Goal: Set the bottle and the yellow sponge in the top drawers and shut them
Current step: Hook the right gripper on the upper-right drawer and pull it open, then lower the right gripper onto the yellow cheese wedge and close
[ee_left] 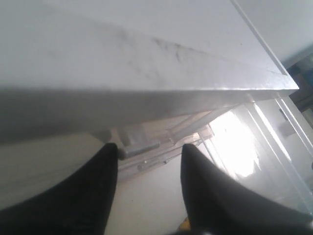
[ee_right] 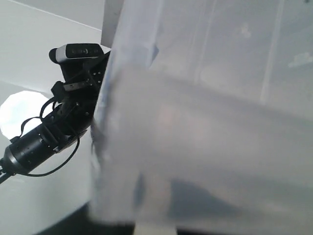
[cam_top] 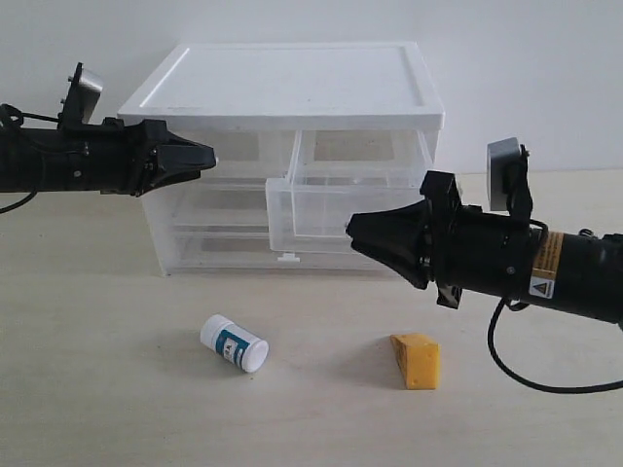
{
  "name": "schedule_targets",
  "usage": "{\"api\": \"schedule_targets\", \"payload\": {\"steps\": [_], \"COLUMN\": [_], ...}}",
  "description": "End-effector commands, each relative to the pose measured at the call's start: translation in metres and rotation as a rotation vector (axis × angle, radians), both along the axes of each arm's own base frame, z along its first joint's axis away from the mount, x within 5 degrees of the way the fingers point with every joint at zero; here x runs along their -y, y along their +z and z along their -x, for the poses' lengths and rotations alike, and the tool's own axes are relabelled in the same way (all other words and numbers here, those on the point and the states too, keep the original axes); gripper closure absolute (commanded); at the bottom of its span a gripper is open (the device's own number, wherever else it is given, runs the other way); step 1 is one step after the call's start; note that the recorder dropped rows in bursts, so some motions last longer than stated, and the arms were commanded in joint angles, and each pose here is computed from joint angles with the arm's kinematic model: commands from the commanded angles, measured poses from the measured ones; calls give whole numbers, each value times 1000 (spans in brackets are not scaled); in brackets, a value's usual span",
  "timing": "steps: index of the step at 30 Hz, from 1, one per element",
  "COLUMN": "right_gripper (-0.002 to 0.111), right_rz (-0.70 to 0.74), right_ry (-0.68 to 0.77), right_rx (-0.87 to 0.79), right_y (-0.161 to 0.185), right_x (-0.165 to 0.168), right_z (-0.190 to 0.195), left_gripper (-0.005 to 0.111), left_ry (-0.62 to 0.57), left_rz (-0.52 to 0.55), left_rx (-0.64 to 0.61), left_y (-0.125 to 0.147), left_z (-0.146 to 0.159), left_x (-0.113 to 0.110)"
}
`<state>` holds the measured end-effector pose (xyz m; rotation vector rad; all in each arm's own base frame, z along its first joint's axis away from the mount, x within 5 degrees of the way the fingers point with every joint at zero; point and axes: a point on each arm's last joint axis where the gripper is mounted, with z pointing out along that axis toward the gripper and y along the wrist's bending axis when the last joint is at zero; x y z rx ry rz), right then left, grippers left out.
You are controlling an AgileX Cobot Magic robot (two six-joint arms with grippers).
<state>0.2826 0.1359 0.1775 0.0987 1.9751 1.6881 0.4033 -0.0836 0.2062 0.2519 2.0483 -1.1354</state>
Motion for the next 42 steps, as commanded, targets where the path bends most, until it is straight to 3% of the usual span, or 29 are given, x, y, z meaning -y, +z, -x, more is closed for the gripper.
{"api": "schedule_targets", "payload": {"steps": [1, 7, 16, 24, 32, 42], "right_gripper": [53, 63, 63, 63, 63, 63], "right_rz": [-6, 53, 122, 336, 751, 850], "right_ry": [26, 99, 153, 84, -18, -71], "right_rx": [32, 37, 21, 140, 209, 321], "right_y": [5, 0, -14, -23, -26, -25], "right_x": [0, -2, 0, 14, 38, 43], "right_z": [3, 9, 27, 53, 51, 43], "left_gripper": [66, 66, 66, 66, 66, 66], "left_ry": [60, 55, 55, 55, 55, 57], "left_rz": [20, 11, 11, 11, 11, 10], "left_rx": [17, 29, 29, 29, 29, 29], "left_y": [6, 6, 6, 6, 6, 6], "left_z": [-6, -6, -6, -6, -6, -6], "left_x": [-2, -2, -2, -2, -2, -2]}}
